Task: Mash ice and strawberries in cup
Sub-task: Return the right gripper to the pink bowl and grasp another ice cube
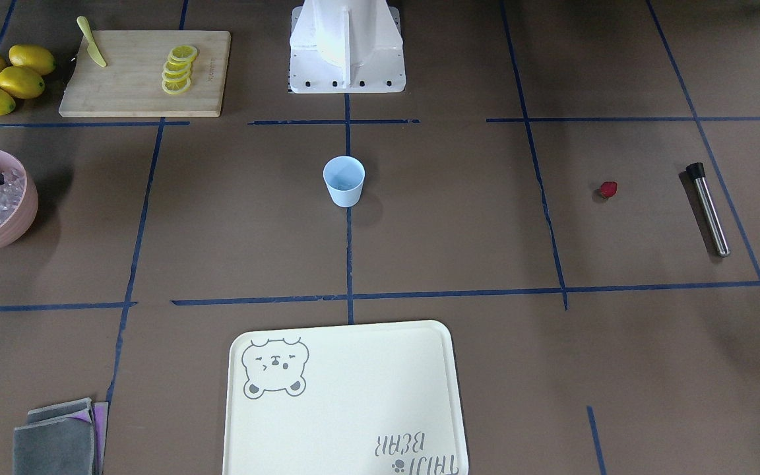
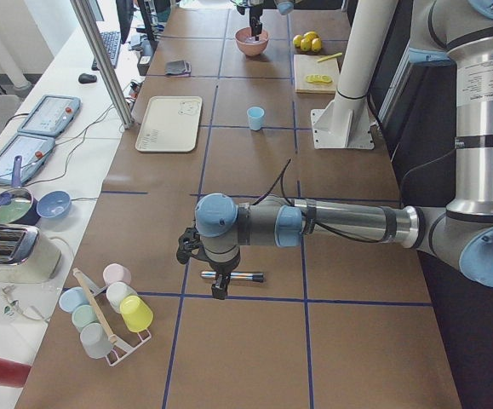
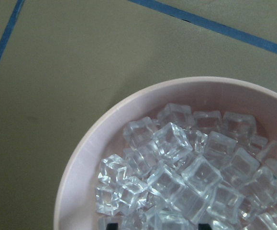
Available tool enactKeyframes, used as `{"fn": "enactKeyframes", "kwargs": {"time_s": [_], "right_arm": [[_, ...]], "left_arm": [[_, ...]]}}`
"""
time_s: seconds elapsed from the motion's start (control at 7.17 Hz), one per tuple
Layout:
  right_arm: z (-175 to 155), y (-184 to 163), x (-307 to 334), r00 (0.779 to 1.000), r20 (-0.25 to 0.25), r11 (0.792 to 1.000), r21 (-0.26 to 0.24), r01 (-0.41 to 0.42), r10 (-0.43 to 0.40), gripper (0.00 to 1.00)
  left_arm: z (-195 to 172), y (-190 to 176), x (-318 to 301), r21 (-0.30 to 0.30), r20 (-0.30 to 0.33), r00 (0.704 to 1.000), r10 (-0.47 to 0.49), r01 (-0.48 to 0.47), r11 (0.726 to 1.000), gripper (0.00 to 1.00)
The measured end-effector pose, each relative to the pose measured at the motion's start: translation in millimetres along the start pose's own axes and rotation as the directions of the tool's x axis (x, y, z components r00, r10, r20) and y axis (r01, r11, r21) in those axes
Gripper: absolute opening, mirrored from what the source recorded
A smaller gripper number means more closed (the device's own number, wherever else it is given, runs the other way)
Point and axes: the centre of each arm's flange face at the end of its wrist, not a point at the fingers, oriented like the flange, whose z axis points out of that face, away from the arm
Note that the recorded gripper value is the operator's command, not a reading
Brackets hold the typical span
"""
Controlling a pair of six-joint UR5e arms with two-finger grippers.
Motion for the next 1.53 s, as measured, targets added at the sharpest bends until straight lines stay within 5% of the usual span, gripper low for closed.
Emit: {"fn": "enactKeyframes", "kwargs": {"time_s": [1.53], "right_arm": [[5.8,2.7,2.4,1.0,0.005,1.0,-0.017,-0.019,0.02,0.57]], "left_arm": [[1.8,0.6,-1.8,-0.004,-0.001,1.0,-0.004,0.004,1.0,1.0]]}}
